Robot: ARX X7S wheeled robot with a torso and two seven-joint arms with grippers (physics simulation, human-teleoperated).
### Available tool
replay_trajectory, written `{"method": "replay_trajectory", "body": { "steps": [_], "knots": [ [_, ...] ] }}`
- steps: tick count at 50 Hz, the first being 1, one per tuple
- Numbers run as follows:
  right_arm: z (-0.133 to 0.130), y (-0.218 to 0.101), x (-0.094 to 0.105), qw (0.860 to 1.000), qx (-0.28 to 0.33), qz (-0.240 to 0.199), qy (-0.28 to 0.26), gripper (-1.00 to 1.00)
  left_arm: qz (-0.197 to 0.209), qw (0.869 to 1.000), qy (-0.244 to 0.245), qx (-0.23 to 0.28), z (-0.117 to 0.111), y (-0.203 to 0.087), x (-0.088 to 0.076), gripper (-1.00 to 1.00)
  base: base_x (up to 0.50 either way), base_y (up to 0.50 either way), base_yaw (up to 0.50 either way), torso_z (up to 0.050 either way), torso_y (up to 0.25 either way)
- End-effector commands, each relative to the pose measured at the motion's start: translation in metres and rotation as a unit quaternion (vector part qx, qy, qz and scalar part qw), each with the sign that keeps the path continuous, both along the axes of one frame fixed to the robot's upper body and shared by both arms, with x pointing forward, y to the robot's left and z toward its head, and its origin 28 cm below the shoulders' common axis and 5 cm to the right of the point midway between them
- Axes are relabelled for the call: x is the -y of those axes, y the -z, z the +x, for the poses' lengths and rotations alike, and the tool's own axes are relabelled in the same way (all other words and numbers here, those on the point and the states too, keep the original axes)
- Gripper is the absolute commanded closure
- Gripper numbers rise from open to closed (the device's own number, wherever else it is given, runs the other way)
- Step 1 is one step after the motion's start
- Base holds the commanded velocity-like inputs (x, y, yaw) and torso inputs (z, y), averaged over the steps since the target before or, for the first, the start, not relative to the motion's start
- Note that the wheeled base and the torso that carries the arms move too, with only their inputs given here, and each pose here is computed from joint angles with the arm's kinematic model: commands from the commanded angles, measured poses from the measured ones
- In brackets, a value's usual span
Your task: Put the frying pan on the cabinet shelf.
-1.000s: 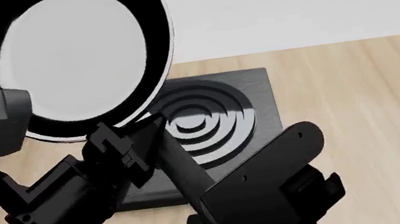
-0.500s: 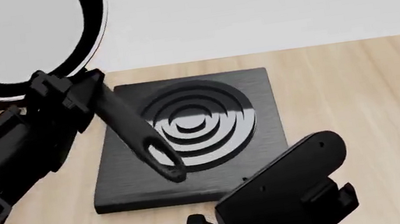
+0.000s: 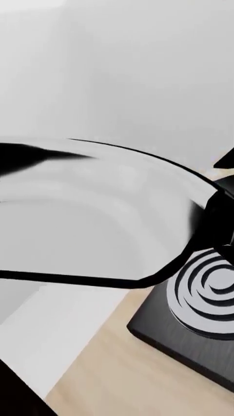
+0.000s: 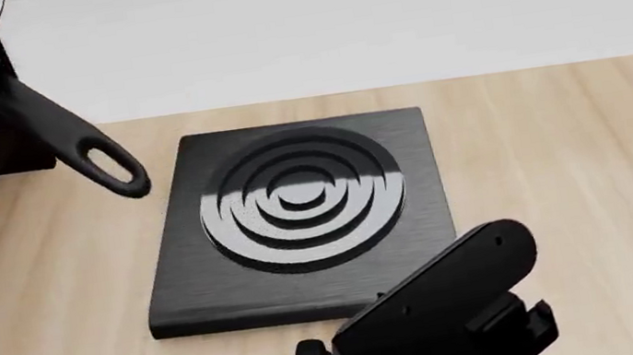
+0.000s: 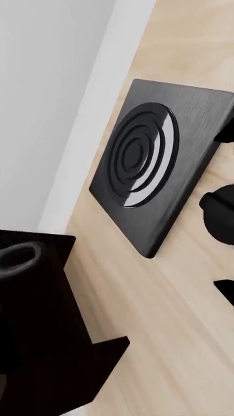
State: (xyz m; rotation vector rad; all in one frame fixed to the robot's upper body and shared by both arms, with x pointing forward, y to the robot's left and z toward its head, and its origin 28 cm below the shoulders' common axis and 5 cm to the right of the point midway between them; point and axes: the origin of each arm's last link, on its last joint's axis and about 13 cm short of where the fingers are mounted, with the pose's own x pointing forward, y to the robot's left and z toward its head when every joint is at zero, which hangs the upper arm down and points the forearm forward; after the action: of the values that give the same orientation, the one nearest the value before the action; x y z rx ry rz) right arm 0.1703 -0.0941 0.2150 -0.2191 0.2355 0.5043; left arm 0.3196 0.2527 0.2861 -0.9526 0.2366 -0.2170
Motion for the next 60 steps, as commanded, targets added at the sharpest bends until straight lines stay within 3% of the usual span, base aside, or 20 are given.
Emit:
{"method": "replay_trajectory", "body": {
  "steps": [1,18,35,38,60],
  "knots": [
    [0.001,0.003,-0.001,1.0,-0.004,0.0,-0.001,-1.0,-0.067,0.998,-0.02,-0.005,0.004,-0.023,-0.029,1.0,0.0,0.0,0.0,0.0,0.0],
    [0.001,0.008,-0.004,1.0,-0.01,0.001,-0.007,-1.0,-0.152,0.987,-0.035,-0.026,-0.008,-0.02,-0.055,1.0,0.0,0.0,0.0,0.0,0.002],
    [0.003,0.01,-0.008,1.0,-0.015,-0.002,-0.014,-1.0,-0.187,0.981,-0.043,-0.025,-0.011,-0.014,-0.074,1.0,0.0,0.0,0.0,0.001,0.002],
    [0.003,0.011,-0.009,1.0,-0.016,0.0,-0.014,-1.0,-0.21,0.976,-0.052,-0.029,-0.01,-0.011,-0.078,1.0,0.0,0.0,0.0,0.0,0.0],
    [0.005,0.02,-0.012,0.999,-0.028,-0.001,-0.021,-1.0,-0.248,0.964,-0.095,-0.025,-0.023,0.01,-0.098,1.0,0.0,0.0,0.0,0.0,0.002]
  ]
}}
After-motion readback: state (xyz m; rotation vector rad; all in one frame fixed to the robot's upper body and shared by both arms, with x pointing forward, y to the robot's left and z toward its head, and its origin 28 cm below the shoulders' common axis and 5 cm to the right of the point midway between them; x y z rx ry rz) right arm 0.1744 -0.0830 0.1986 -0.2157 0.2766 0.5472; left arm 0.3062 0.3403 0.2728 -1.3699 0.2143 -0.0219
